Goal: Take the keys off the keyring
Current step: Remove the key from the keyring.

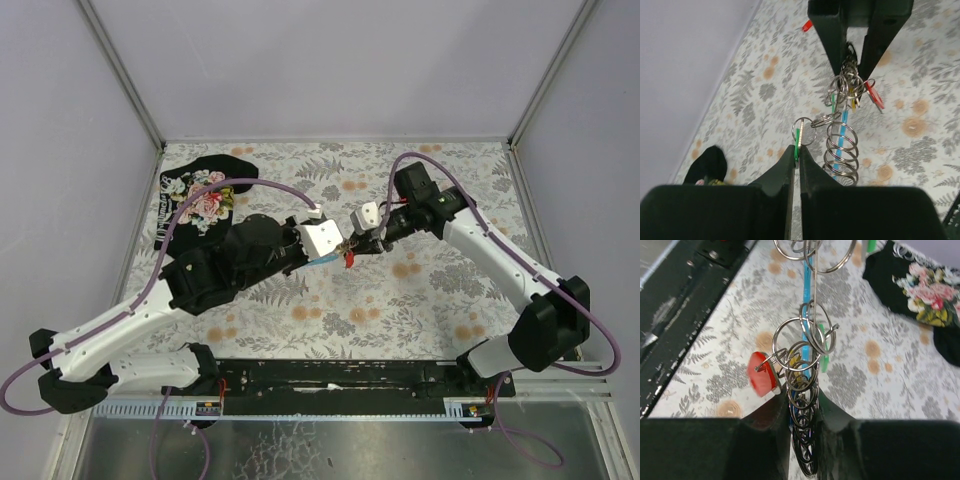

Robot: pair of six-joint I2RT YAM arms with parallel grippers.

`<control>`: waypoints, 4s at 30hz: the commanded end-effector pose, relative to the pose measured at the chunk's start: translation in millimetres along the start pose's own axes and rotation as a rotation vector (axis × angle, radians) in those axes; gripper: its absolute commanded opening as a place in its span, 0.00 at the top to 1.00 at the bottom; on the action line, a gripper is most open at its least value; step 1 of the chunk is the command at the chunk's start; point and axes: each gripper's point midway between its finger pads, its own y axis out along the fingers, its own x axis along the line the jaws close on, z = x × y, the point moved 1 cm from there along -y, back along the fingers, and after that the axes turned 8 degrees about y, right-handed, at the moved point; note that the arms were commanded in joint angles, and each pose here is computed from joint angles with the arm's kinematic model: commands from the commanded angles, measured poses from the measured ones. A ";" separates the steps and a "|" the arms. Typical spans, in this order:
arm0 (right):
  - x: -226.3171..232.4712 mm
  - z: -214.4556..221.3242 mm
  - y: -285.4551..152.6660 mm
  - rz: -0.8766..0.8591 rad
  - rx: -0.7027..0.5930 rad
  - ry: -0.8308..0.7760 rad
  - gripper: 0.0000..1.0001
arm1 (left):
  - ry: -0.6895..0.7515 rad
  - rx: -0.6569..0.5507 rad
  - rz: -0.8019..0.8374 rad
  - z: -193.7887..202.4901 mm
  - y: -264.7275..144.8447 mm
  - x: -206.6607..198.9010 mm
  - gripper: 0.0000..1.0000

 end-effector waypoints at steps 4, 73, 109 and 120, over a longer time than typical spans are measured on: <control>-18.4 8.6 -31.7 0.148 0.297 0.099 0.86 | 0.068 0.202 -0.251 10.1 -17.1 44.5 1.00; -33.9 -12.7 -18.5 0.299 0.179 0.328 0.80 | -0.720 -0.157 -0.184 15.6 18.6 -28.7 1.00; -5.6 34.2 11.0 0.131 -0.121 0.836 0.54 | -1.450 -0.154 -0.143 101.5 94.8 -59.4 1.00; -5.3 48.5 38.4 0.184 0.048 0.533 0.44 | -1.715 0.127 -0.247 112.8 104.3 -65.0 1.00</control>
